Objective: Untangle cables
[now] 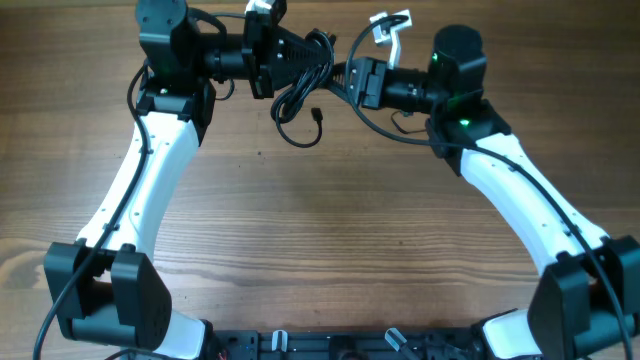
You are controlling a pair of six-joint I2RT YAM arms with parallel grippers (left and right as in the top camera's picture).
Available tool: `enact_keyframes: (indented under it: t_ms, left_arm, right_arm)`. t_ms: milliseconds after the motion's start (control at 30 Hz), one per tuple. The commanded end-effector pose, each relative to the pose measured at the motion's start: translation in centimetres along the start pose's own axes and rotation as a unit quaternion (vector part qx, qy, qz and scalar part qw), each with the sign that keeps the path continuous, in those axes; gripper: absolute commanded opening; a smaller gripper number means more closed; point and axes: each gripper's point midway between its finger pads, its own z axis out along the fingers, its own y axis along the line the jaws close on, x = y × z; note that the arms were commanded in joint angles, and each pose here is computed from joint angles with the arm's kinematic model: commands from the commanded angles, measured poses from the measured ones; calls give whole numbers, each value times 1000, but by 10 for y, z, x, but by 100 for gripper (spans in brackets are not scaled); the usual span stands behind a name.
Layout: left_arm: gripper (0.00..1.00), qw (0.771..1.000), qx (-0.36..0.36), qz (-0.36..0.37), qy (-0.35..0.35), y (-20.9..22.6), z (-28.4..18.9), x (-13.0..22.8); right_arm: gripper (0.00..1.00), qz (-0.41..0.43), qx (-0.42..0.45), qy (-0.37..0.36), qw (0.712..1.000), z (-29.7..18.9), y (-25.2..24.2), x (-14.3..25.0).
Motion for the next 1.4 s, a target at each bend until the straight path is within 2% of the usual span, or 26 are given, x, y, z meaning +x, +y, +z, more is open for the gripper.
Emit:
enact_keyframes:
  t_ms: [0,133,233,300,400,600,733,933,1033,1100,1133,1167,1233,1267,1300,1333,1367]
  left_arm:
    - [4,1000,4,-9,-13,-7,-1,-3]
    - [4,1000,5,-19,-18,-8,-1,-5]
    - [4,1000,7,-12,-19,-10,-1,-5]
    - [4,1000,7,-11,-19,-10,-1,-5]
    - [4,1000,7,-11,-20,-10,-1,-5]
    - [4,999,7,6,-42,-11,-19,-14]
    - [4,992,-1,113,-52,-6,-26,-18]
    - [4,983,-41,170,-58,50,-28,-20]
    - [4,974,-151,120,-122,111,-40,-30]
    - [4,923,-335,21,-189,184,-72,-30]
    - [4,908,-374,2,-191,198,-76,-24]
    - [4,905,-383,-1,-185,204,-72,-20]
    - [4,920,-359,21,-158,199,-47,-16]
    - [4,933,-327,31,-149,188,-37,-17]
    - [4,957,-252,42,-136,162,-25,-21]
    - [4,972,-194,51,-124,138,-19,-23]
    - [4,986,-120,57,-105,105,-17,-25]
  right_arm:
    - [55,8,-38,30,999,20,3,11]
    - [44,9,-49,14,999,30,-1,6]
    - [26,18,-46,10,999,30,-2,4]
    - [17,22,-43,12,999,30,-4,5]
    - [10,16,-40,15,999,30,-6,7]
    - [8,52,28,26,998,5,-50,11]
    - [8,65,67,29,995,-19,-69,13]
    - [8,89,158,79,980,-37,-96,53]
    - [9,91,210,100,968,-51,-107,69]
    - [9,98,274,123,949,-67,-124,88]
    - [9,102,300,132,939,-73,-131,95]
    - [9,99,304,139,937,-75,-131,98]
    - [10,97,274,147,945,-68,-122,100]
    - [14,91,244,147,954,-62,-113,97]
    - [18,79,190,145,968,-53,-96,91]
    - [21,70,160,143,974,-48,-87,87]
    - [29,54,117,138,982,-42,-73,79]
